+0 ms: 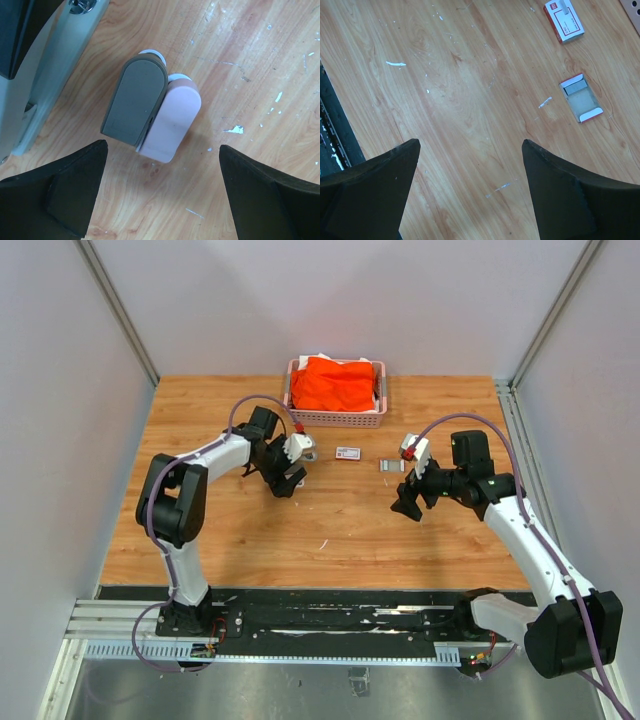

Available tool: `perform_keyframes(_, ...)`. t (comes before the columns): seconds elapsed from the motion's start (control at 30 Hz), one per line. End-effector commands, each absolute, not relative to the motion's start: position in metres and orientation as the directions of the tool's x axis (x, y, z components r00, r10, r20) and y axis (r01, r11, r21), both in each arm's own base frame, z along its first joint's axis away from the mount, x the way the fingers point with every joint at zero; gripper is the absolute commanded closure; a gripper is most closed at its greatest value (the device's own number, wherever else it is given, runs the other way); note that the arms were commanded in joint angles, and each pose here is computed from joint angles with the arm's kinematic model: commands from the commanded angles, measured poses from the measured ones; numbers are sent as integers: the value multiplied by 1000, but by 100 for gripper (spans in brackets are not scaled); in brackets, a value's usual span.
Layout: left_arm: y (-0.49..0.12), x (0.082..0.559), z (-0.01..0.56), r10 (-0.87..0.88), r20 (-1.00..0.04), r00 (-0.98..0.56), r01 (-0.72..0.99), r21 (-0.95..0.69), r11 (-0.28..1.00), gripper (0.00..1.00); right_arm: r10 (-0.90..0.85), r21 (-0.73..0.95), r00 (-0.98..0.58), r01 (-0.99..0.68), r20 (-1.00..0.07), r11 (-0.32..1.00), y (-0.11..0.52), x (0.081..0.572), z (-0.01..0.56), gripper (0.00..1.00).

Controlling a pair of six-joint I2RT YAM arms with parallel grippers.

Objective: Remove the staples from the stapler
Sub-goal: Pick up the stapler from the center of the board.

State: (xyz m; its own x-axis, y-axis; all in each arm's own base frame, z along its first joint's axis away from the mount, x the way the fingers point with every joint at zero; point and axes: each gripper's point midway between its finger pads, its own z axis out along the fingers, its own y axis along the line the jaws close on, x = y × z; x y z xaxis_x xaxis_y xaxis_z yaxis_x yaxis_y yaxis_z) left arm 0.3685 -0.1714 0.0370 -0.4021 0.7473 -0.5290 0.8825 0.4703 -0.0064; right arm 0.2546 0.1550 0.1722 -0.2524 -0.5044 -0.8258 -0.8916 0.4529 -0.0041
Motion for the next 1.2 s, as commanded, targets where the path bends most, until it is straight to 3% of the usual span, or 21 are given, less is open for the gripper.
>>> perform_keyframes(0.0, -179, 373, 37, 756, -533, -380, 895, -5, 446, 1, -506, 1, -239, -905, -828, 426, 160, 250, 171, 15)
perform_keyframes(0.1, -182, 368, 37, 757, -539, -369, 904, -20, 427, 1, -507, 0, -239, -905, -828, 426, 160, 250, 171, 15)
perform_keyframes(0.53, -196, 347, 31, 799, -515, -312, 936, -20, 352, 18, -507, -5, -233, -905, -830, 425, 160, 250, 172, 15)
perform_keyframes(0.97, -189, 354, 29, 804, -488, -340, 915, 26, 403, 37, -506, -2, -236, -905, -830, 425, 160, 250, 171, 15)
perform_keyframes(1.17, -194, 359, 34, 789, -501, -356, 905, 25, 424, 41, -506, 1, -238, -906, -829, 424, 160, 249, 171, 15)
